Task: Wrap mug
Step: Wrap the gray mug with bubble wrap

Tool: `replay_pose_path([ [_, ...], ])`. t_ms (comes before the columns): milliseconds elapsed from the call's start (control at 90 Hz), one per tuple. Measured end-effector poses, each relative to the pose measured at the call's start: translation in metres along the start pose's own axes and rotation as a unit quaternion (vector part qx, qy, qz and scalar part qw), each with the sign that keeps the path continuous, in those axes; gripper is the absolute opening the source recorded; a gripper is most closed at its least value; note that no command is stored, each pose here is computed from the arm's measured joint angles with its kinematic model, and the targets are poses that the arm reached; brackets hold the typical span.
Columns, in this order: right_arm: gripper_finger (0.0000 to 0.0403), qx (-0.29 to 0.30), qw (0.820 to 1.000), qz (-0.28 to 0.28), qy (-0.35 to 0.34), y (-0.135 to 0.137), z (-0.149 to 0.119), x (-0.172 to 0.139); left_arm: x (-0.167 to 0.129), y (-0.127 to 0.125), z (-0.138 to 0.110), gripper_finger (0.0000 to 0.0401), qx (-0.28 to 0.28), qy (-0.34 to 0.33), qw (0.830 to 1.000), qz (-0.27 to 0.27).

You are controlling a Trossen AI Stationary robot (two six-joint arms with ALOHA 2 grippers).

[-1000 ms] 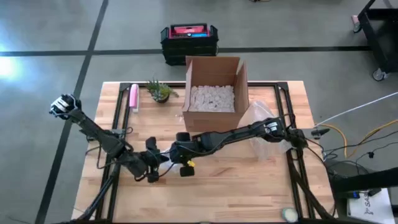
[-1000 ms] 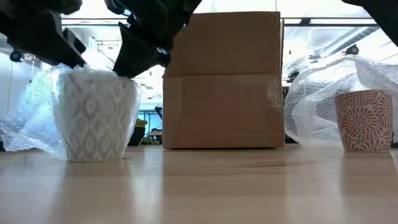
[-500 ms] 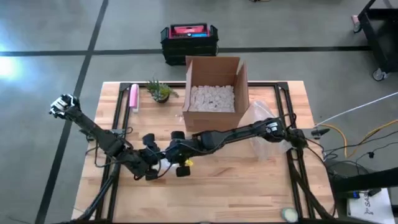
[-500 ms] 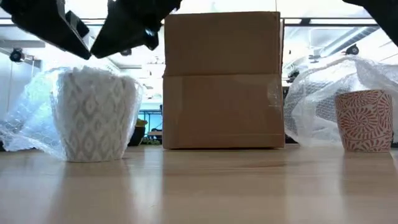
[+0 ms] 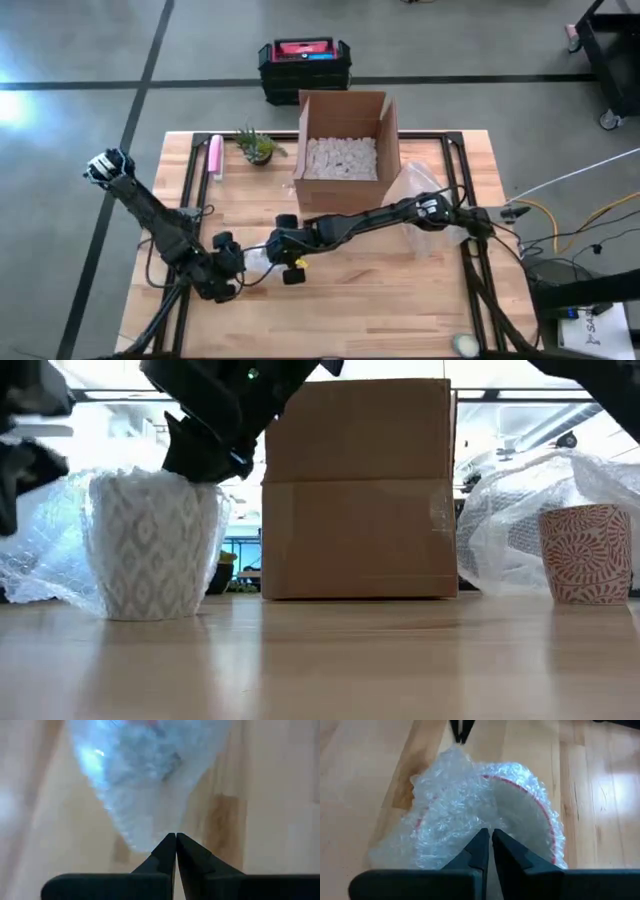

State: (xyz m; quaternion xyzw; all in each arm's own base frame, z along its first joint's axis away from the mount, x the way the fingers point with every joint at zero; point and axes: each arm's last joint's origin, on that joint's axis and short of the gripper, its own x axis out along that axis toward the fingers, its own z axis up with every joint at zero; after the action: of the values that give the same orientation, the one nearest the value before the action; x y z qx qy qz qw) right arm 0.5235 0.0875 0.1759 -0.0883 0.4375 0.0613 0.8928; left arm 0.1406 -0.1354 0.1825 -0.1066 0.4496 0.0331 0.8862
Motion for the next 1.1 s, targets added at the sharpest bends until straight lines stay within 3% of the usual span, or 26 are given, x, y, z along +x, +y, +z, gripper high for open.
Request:
replay_pose_path([
  [100,0.0014,-0.005,1.000,-0.001,-0.008,0.000,0.002,0.000,0.008,-0.005,0.003,0.0000,0.019,-0.073,0.997,-0.031],
  [289,0.0014,0.000,1.000,-0.003,-0.012,0.000,0.002,0.001,0.001,-0.002,0.021,0.0000,0.042,-0.151,0.987,0.045],
  [589,0.0014,0.000,1.000,-0.002,-0.012,0.000,0.002,0.001,-0.011,-0.001,0.043,0.0000,0.071,-0.154,0.981,0.089],
  [922,0.0014,-0.010,1.000,0.001,-0.024,0.004,0.004,0.001,-0.004,0.003,0.033,0.0000,0.040,-0.141,0.986,0.082],
  [1100,0.0014,-0.015,1.000,0.004,-0.027,0.005,0.005,0.001,-0.013,-0.004,0.044,0.0000,0.074,-0.136,0.986,0.060],
])
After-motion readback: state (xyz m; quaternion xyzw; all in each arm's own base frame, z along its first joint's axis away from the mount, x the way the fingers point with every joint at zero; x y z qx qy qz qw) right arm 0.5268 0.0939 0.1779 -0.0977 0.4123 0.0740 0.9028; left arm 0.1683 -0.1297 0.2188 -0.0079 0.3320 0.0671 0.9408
